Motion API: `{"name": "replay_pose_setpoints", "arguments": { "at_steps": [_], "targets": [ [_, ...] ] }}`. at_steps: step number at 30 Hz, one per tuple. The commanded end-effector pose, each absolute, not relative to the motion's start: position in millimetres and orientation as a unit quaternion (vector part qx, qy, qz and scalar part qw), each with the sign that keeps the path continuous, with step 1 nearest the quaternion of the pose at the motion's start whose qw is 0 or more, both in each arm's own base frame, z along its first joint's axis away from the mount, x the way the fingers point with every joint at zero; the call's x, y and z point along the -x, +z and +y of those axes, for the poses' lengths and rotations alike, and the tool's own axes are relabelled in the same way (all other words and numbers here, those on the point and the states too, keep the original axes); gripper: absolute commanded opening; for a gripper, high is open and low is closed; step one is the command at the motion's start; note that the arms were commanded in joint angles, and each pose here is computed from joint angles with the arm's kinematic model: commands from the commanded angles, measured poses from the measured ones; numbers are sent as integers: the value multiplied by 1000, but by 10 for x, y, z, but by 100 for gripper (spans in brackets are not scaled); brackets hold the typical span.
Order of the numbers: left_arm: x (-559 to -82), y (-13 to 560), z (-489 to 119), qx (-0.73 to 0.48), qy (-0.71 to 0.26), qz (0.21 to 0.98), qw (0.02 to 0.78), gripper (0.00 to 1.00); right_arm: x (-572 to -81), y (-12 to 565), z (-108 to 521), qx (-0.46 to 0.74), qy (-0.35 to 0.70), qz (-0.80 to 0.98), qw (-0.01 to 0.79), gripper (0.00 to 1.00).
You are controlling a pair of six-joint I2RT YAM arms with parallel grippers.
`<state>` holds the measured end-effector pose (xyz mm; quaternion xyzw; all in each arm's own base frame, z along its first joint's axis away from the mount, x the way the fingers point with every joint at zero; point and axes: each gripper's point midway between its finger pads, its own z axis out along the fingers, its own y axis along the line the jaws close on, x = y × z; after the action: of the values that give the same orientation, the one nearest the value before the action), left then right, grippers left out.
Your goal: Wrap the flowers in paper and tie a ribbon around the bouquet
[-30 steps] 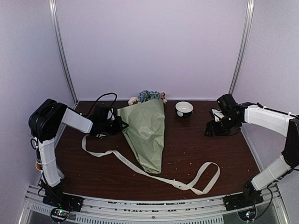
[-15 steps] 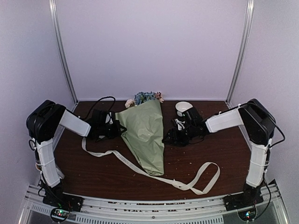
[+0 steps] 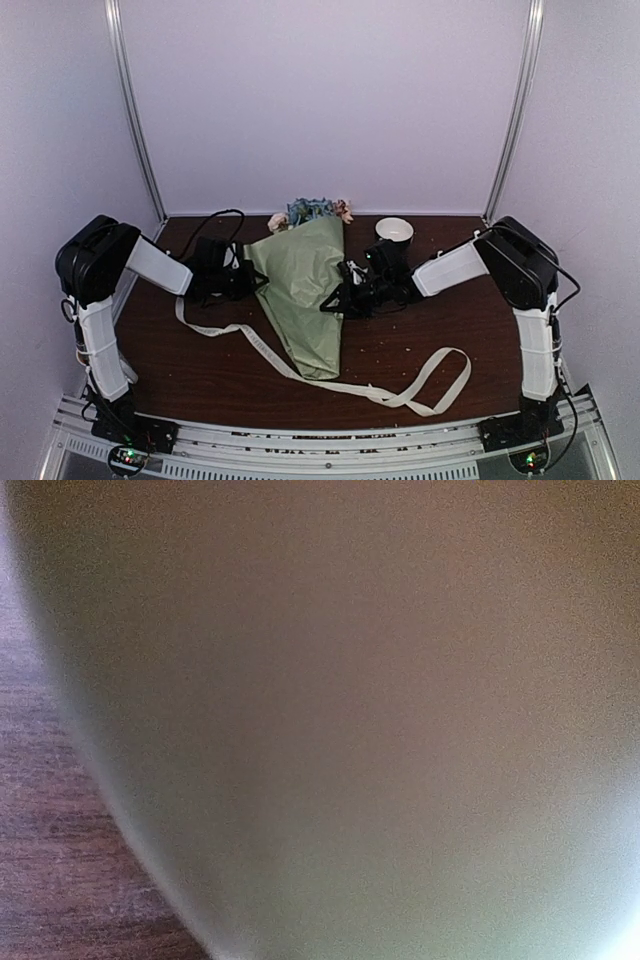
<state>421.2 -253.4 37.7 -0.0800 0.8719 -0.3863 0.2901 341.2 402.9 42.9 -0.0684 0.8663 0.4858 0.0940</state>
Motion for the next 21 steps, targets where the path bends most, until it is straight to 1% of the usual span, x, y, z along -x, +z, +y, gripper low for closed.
{"name": "replay_pose_setpoints", "arguments": {
  "at_steps": [1,2,7,10,13,17,18,21],
  "targets": [
    [-4170,453,-2541,75,-394,868,291,0,-3427,605,4114,52,525,845,90,6],
    [-4168,467,-2543,74,-395,868,292,0,-3416,644,4122,52,531,841,89,0],
    [-4134,626,-2541,59,-396,866,300,0,-3341,892,4114,44,551,828,91,0],
    [-4024,736,-2570,44,-404,864,299,0,-3211,1041,4094,56,548,829,94,0],
    [-3924,880,-2620,11,-400,866,301,0,-3008,1184,4150,96,536,834,92,0],
    [-3723,970,-2646,-25,-391,873,290,0,-2579,1180,4175,172,482,856,71,0],
    [-3654,931,-2609,-25,-383,879,283,0,-2491,1142,4150,179,471,861,64,1],
    [-3439,762,-2494,-27,-364,893,263,0,-2222,908,4026,186,445,875,28,8]
  ]
}}
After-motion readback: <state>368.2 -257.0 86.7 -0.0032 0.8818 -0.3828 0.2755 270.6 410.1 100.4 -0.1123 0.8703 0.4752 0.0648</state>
